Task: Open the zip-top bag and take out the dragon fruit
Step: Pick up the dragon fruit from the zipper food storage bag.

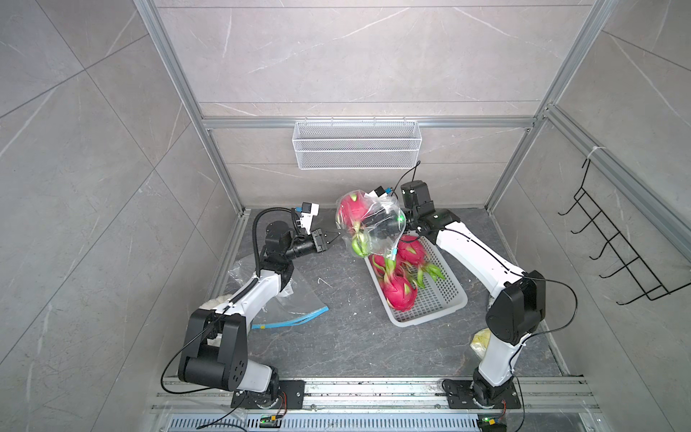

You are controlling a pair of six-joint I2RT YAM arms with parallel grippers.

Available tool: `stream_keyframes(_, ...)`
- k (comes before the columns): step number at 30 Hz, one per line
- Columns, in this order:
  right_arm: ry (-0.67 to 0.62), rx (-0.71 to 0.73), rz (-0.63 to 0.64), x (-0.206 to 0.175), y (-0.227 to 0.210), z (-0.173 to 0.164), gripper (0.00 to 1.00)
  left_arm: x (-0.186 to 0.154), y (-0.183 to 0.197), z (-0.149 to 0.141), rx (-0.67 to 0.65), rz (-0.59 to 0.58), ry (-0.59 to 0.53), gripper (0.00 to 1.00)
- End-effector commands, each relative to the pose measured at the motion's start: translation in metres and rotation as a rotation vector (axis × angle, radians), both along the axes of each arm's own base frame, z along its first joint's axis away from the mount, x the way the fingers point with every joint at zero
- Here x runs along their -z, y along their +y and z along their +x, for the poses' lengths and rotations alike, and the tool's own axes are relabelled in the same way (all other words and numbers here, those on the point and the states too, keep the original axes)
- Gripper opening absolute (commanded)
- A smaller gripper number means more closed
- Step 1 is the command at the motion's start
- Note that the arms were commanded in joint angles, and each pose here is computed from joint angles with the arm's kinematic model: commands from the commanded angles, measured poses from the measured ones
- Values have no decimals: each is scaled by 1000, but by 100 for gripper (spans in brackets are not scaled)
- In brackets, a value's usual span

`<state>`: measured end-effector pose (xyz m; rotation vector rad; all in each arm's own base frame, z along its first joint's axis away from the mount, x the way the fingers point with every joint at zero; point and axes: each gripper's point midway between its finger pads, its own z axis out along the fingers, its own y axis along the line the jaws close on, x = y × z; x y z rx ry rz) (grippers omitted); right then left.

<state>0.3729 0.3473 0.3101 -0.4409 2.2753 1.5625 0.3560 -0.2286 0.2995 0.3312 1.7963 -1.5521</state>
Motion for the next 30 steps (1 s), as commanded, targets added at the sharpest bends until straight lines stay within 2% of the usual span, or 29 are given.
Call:
stream_keyframes(1,-90,-18,56,-33,-6,-8,0,-6,1,9,-18,22,-39,0)
stream_keyframes(7,-79,13,4,-18,-23,-6,0,-10,33,31,-150,55,-47,0)
stream_keyframes(13,-75,74,-24,-9,-45,0,0,-2,44,31,-198,99,-33,0)
stream_keyframes(23,12,3,-5,4,-43,-19,0,10,88,51,-383,146,9,0)
stream_keyframes(30,2,2,19,-10,-48,-31,0,18,97,60,-427,188,26,0)
